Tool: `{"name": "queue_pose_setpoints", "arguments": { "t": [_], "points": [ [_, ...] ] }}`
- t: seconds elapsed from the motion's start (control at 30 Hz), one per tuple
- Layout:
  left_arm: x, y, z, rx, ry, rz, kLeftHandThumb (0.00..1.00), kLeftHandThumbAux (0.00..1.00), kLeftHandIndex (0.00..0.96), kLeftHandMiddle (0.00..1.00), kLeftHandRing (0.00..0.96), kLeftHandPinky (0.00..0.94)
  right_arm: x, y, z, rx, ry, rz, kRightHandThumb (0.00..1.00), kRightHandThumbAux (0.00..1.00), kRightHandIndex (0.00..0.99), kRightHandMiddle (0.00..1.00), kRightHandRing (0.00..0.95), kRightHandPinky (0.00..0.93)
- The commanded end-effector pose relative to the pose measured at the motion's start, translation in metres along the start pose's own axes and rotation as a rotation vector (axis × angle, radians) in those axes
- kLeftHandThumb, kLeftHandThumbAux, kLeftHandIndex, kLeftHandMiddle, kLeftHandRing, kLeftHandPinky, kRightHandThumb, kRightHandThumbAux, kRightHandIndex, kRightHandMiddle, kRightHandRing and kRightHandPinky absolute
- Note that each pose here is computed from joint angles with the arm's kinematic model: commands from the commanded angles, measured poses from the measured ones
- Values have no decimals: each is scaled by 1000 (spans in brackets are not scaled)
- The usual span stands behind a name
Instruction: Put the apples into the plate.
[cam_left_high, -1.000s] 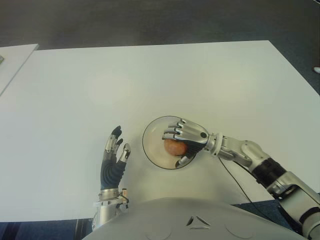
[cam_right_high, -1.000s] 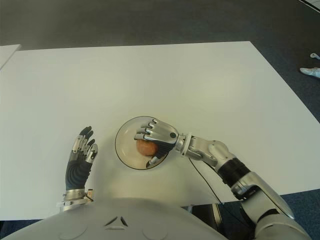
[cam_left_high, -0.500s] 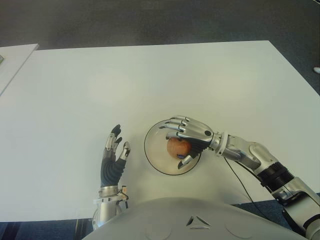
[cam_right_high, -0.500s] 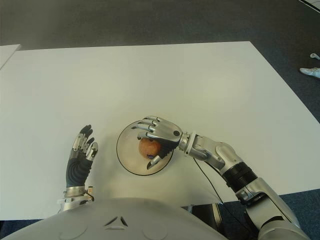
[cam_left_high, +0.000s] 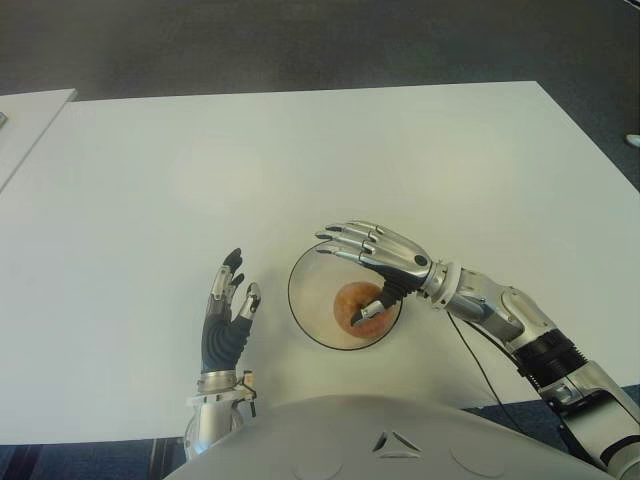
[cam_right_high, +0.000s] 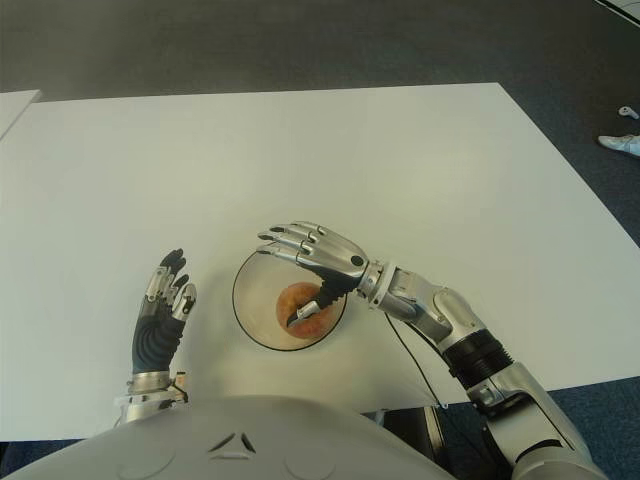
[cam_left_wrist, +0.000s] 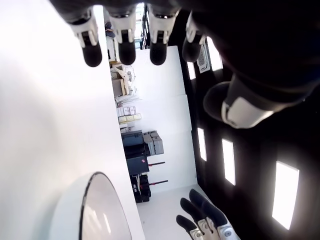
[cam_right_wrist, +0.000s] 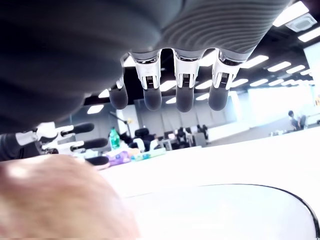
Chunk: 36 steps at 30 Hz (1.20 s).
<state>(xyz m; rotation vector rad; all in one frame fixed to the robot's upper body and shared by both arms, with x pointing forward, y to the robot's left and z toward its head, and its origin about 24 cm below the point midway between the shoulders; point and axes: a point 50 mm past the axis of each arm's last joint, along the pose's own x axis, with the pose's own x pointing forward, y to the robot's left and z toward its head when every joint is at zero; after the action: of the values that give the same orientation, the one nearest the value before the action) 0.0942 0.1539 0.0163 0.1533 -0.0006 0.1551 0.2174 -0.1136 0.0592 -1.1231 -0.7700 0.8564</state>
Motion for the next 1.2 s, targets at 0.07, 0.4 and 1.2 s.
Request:
{"name": "queue_pose_setpoints", "arguments": {
  "t": [0.07, 0.4, 1.2],
  "points": [
    [1, -3, -2, -2, 21, -29, 86, 478, 69, 80, 92, 129, -3, -4, -1, 92, 41, -35, 19, 218, 0, 0, 0, 0],
    [3, -6, 1, 0, 29, -36, 90, 481, 66, 89, 102, 128, -7, -10, -1, 232, 86, -23, 9, 189, 0, 0, 0, 0],
    [4, -4, -1, -33, 91, -11, 116, 522, 80, 105, 117, 162, -62, 8, -40, 817, 500, -397, 50, 332, 26, 22, 3, 10]
  ]
}}
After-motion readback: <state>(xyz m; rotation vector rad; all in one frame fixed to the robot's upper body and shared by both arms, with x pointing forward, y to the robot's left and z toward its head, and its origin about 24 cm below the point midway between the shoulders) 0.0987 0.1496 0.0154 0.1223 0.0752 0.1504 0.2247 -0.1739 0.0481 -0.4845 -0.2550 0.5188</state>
